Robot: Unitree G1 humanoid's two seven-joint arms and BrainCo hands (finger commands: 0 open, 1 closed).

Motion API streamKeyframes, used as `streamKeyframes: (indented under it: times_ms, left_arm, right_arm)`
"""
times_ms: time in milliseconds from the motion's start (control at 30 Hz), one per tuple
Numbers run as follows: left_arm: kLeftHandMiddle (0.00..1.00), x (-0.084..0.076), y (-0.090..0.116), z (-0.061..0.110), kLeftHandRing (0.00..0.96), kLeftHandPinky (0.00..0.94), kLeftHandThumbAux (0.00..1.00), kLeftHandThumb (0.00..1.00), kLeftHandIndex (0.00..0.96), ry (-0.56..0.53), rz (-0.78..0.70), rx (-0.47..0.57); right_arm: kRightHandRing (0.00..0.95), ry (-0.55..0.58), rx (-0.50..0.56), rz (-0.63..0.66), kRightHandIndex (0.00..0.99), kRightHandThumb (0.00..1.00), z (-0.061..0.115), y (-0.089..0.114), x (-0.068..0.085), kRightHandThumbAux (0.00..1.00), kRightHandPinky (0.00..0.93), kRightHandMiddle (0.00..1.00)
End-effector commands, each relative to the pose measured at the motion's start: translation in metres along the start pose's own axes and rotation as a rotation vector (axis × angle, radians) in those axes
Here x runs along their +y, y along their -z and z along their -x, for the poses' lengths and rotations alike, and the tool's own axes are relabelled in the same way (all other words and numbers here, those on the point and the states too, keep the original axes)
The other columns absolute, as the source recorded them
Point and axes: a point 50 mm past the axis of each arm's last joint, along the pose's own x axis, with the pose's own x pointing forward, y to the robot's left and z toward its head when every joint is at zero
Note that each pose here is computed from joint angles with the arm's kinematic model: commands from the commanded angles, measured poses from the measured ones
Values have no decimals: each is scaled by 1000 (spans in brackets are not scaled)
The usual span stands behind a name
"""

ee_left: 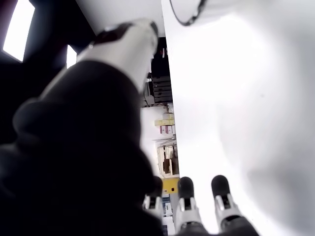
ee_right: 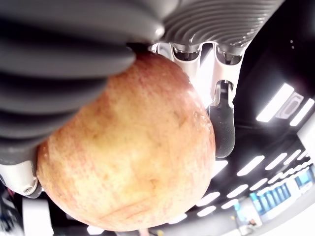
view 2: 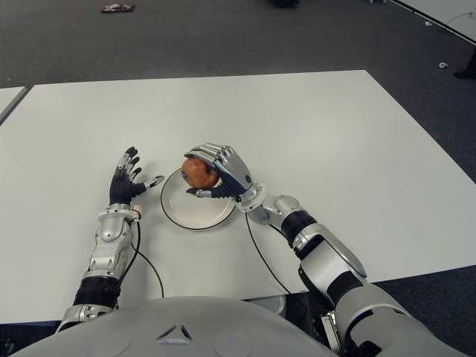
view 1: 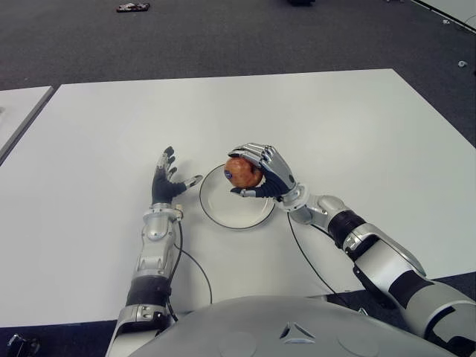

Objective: Put the apples into the plate.

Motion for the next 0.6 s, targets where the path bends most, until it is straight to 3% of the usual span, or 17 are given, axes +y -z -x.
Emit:
streamKeyframes:
  times_ms: [33, 133, 233, 600]
  left_arm:
    - [0, 3, 2, 1, 0, 21, 285, 0, 0, -11, -16, 19]
    - [0, 3, 1, 0, 0, 20, 284, 0, 0, -9, -14, 17]
    - [0, 3, 1, 0, 0, 20, 283, 0, 0, -7, -13, 14]
    - [0, 3, 0, -1, 0, 23, 285, 0, 0, -8, -12, 14]
  right_arm:
    - [127, -68, 28, 87, 199, 318, 0, 6, -2, 457, 103, 180]
    - [41, -103, 39, 107, 129, 292, 0, 6, -1, 415, 33, 81]
    - [13, -136, 55, 119, 74, 277, 0, 6, -1, 380, 10, 28]
    - [0, -204, 100, 155, 14, 228, 3, 4, 0, 332, 0, 0]
